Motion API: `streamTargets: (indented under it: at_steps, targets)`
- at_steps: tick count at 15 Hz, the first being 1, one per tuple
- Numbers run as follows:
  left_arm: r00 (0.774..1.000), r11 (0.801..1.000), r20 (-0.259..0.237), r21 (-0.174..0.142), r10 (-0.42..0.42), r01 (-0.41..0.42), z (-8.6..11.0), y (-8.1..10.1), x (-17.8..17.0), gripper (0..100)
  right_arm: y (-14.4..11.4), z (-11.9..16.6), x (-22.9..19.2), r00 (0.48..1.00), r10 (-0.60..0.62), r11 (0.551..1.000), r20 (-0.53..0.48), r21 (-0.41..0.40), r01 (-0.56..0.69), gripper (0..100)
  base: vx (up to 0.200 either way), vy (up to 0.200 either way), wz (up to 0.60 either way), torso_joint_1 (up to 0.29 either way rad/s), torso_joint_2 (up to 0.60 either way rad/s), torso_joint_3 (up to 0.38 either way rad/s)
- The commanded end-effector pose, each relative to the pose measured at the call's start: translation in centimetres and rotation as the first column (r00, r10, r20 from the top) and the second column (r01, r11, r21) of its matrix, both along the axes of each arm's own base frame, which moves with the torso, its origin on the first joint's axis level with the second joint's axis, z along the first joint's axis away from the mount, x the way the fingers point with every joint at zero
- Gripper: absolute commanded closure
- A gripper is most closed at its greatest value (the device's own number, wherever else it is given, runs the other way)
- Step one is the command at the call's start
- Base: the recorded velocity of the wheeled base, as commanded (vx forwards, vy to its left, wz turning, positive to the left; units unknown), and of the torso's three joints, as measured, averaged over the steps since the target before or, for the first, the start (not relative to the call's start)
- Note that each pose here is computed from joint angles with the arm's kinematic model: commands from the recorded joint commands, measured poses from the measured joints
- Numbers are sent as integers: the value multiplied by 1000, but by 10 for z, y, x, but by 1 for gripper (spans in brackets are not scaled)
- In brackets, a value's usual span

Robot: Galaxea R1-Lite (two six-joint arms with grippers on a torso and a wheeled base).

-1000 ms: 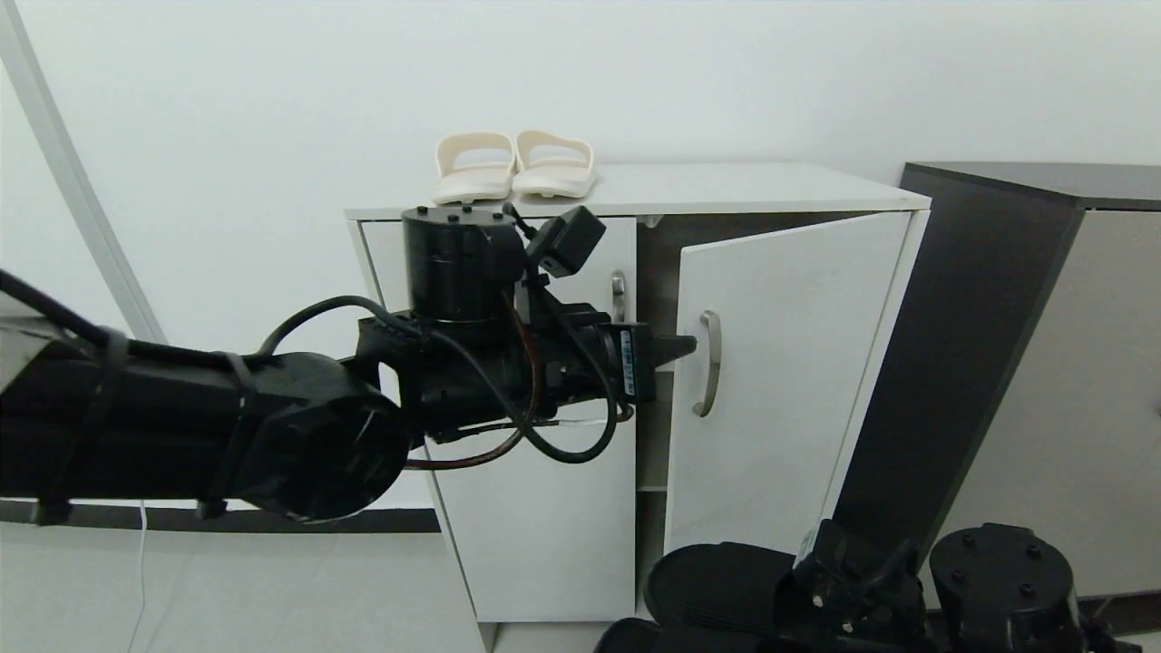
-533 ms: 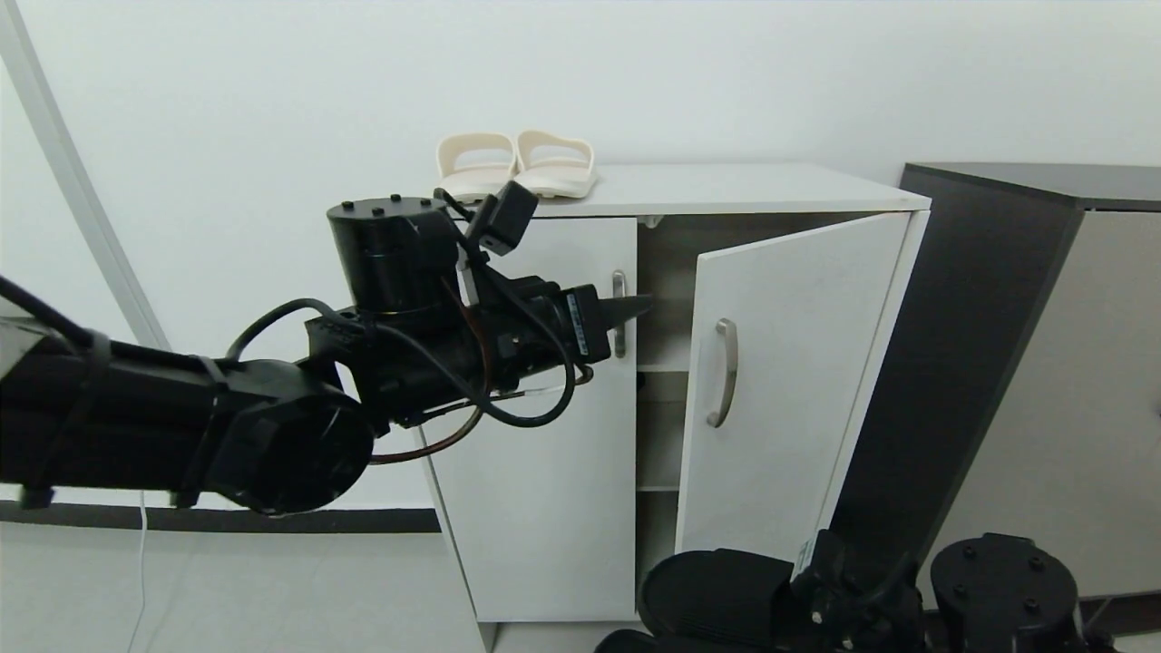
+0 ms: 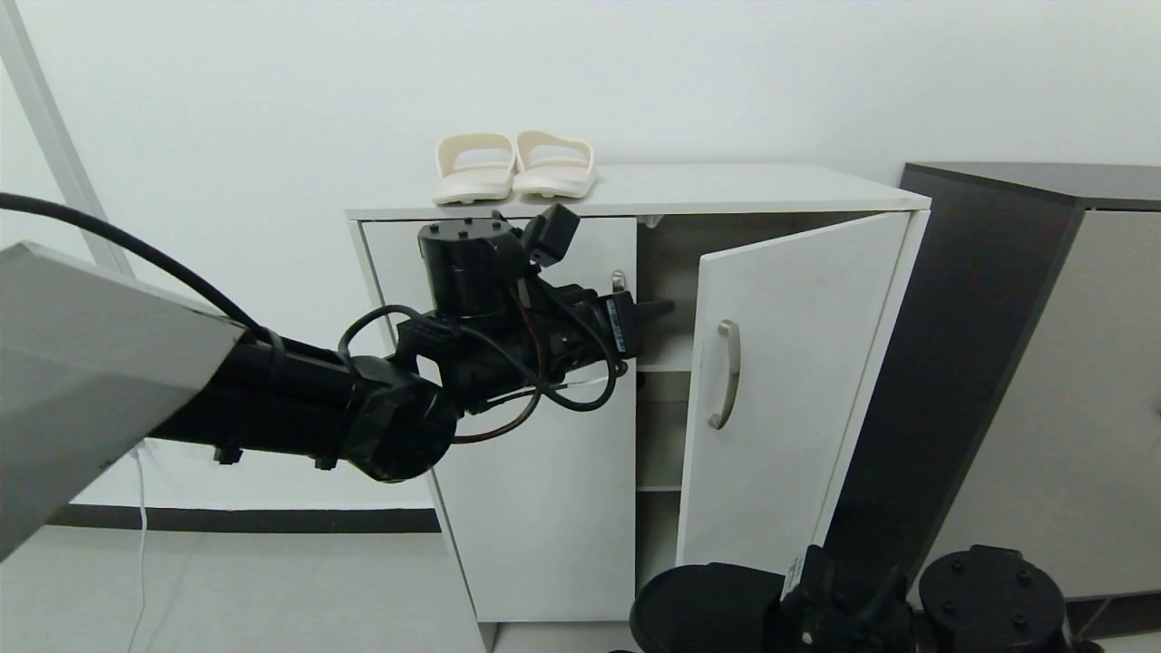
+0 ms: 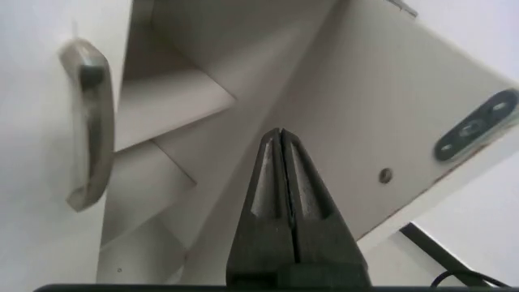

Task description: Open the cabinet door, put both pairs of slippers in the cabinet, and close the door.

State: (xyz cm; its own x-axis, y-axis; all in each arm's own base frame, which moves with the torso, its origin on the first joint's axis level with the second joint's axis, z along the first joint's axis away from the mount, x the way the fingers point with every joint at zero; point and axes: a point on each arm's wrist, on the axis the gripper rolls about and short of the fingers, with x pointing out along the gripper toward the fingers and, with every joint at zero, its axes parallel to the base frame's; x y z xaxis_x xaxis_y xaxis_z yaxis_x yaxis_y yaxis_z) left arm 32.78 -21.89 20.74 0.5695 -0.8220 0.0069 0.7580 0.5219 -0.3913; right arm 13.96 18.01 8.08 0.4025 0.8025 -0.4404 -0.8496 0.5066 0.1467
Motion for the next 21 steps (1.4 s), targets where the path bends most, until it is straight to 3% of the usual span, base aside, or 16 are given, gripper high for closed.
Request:
streamTargets:
  at_steps: [1, 4, 7, 10, 17, 21]
  targets:
    - [1000, 1000, -14, 9, -1, 2, -8, -4, 4, 100, 2, -3, -2, 1000, 12, 1000, -7, -10, -12, 100, -200, 0, 0, 2, 2, -2]
    - [1000, 1000, -9, 6, -17, 17, -8, -10, 3, 100, 3, -4, -5, 1000, 22, 1000, -11, -14, -22, 100, -200, 0, 0, 4, 1, -1]
    - [997, 996, -8, 17, -83, 83, -10, -30, -16, 100, 4, -6, -10, 999, 42, 999, -1, -34, -42, 100, -200, 0, 0, -1, 2, 1]
    - [986, 987, 41, 6, -160, 160, -4, -43, -48, 100, 5, -7, -13, 999, 49, 998, 14, -47, -48, 100, -67, 0, 0, -1, 2, 1]
    - [989, 990, 42, 5, -140, 140, -4, -35, -45, 100, 5, -7, -13, 999, 50, 998, 13, -47, -49, 100, 0, 0, 0, 0, 0, 0]
    - [994, 996, 72, -14, -84, 85, 6, -12, -41, 100, 4, -6, -3, 1000, 7, 999, 15, -38, -7, 100, 0, 0, 0, 0, 0, 0]
